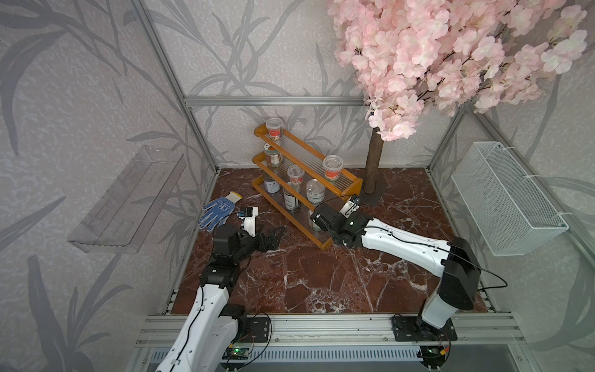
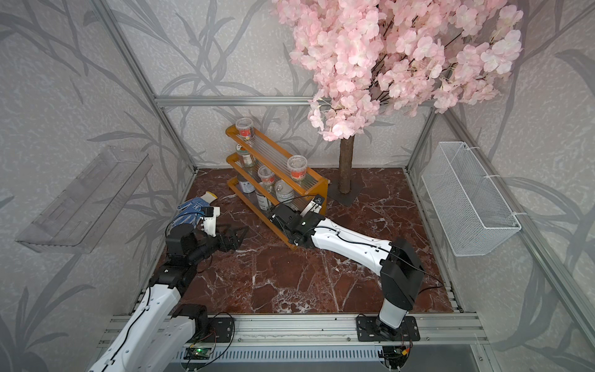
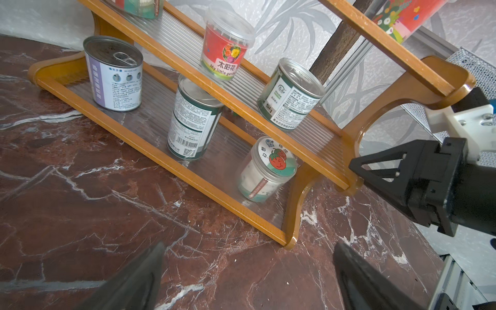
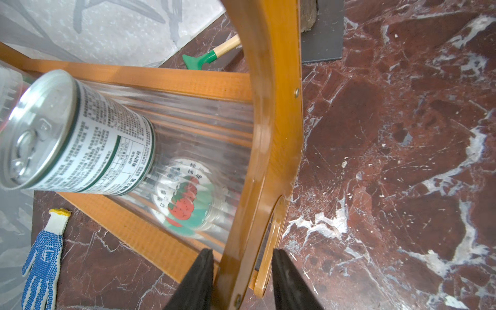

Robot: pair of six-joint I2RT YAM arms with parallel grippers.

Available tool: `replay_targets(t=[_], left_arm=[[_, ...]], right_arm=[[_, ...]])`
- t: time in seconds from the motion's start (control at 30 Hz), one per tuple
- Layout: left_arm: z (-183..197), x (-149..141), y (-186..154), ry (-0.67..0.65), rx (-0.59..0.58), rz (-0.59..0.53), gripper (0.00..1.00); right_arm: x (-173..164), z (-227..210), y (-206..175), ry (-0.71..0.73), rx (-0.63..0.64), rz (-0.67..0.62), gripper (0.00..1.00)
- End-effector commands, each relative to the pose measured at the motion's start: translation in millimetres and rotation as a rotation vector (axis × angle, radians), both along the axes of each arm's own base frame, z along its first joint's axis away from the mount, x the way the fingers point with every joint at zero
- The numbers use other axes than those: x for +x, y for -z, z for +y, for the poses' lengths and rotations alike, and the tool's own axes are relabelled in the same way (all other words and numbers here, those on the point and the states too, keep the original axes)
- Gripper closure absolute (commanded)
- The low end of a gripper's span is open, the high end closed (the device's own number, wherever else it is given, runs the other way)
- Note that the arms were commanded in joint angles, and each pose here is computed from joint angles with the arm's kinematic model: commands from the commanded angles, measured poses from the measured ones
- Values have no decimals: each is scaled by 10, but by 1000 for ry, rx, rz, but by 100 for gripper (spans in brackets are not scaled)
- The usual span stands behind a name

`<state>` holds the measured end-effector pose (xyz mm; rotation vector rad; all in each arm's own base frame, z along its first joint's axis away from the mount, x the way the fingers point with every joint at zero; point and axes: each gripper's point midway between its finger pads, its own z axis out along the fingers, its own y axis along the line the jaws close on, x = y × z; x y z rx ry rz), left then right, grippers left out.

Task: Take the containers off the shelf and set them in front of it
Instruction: Move the shelf to the center of the board.

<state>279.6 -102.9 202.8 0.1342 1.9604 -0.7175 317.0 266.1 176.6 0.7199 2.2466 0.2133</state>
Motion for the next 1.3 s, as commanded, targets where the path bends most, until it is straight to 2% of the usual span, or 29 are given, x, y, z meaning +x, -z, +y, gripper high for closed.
replay_targets(t=[0.0, 0.23, 0.4, 0.53, 0.77, 1.0, 1.27], left_arm=[[17, 92, -228, -6, 35, -82, 0], [81, 246, -253, -26, 115, -92, 0], [276, 489, -319, -123, 221, -114, 0], [489, 828, -342, -216, 313, -106, 0], [673, 1547, -362, -255, 393, -83, 0], [977, 2069, -224, -274, 446, -48, 0], [1069, 2542, -58, -178, 475, -20, 2]], right_arm=[[-293, -541, 282, 29, -204, 148, 65], [-340, -658, 274, 31, -225, 153, 73], [-366, -720, 242, 19, -250, 150, 80], [-377, -748, 232, 10, -256, 146, 84], [-401, -798, 218, 0, -290, 152, 91], [-410, -876, 180, -9, -319, 138, 92], [-408, -950, 130, -9, -341, 120, 92]])
